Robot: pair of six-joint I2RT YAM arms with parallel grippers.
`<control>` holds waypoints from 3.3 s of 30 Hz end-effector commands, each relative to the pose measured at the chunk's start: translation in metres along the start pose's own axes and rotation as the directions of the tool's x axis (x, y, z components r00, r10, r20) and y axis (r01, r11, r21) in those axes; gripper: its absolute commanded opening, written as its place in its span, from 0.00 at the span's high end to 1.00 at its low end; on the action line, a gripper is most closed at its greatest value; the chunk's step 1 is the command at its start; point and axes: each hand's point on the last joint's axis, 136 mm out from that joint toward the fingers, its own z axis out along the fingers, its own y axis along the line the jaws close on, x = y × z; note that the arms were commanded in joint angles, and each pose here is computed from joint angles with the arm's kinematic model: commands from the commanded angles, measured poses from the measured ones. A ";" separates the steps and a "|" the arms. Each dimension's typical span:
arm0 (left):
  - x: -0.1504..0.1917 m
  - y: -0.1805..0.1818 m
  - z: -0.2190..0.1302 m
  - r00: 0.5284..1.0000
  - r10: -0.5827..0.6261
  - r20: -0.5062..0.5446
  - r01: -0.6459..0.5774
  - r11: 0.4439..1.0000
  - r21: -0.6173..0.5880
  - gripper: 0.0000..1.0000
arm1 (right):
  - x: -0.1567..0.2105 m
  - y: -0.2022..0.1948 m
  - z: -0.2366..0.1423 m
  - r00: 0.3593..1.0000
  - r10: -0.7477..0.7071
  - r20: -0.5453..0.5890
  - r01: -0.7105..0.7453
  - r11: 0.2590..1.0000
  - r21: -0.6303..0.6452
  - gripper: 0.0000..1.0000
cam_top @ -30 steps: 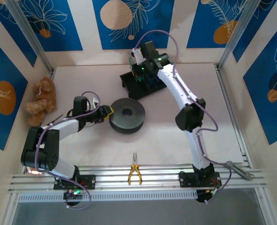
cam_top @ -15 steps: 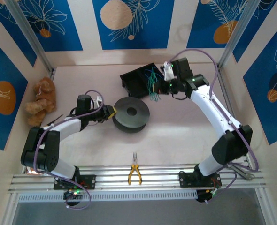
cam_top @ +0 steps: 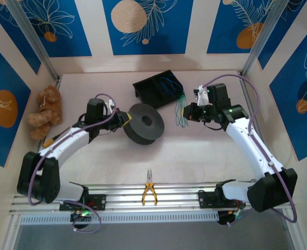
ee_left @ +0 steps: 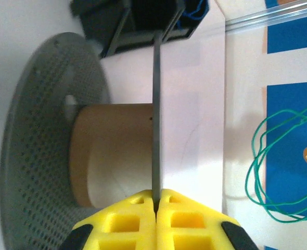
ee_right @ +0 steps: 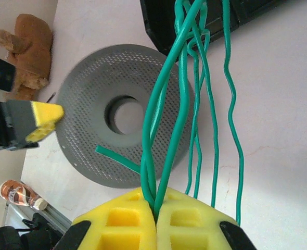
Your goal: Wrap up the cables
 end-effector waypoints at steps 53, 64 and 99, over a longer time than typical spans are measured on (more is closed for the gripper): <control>-0.009 -0.086 0.007 0.863 0.483 -0.150 -0.500 0.774 -0.387 0.31 | 0.058 0.031 0.027 0.988 -0.039 -0.147 0.012 0.983 -0.185 1.00; 0.002 -0.102 -0.007 0.868 0.480 -0.129 -0.496 0.820 -0.287 0.26 | 0.054 0.053 0.010 0.990 -0.085 -0.113 0.048 0.954 -0.297 1.00; 0.096 -0.173 0.015 0.918 0.336 -0.212 -0.274 0.922 0.272 0.92 | 0.031 0.106 -0.053 0.996 -0.074 -0.056 0.020 0.758 -0.652 1.00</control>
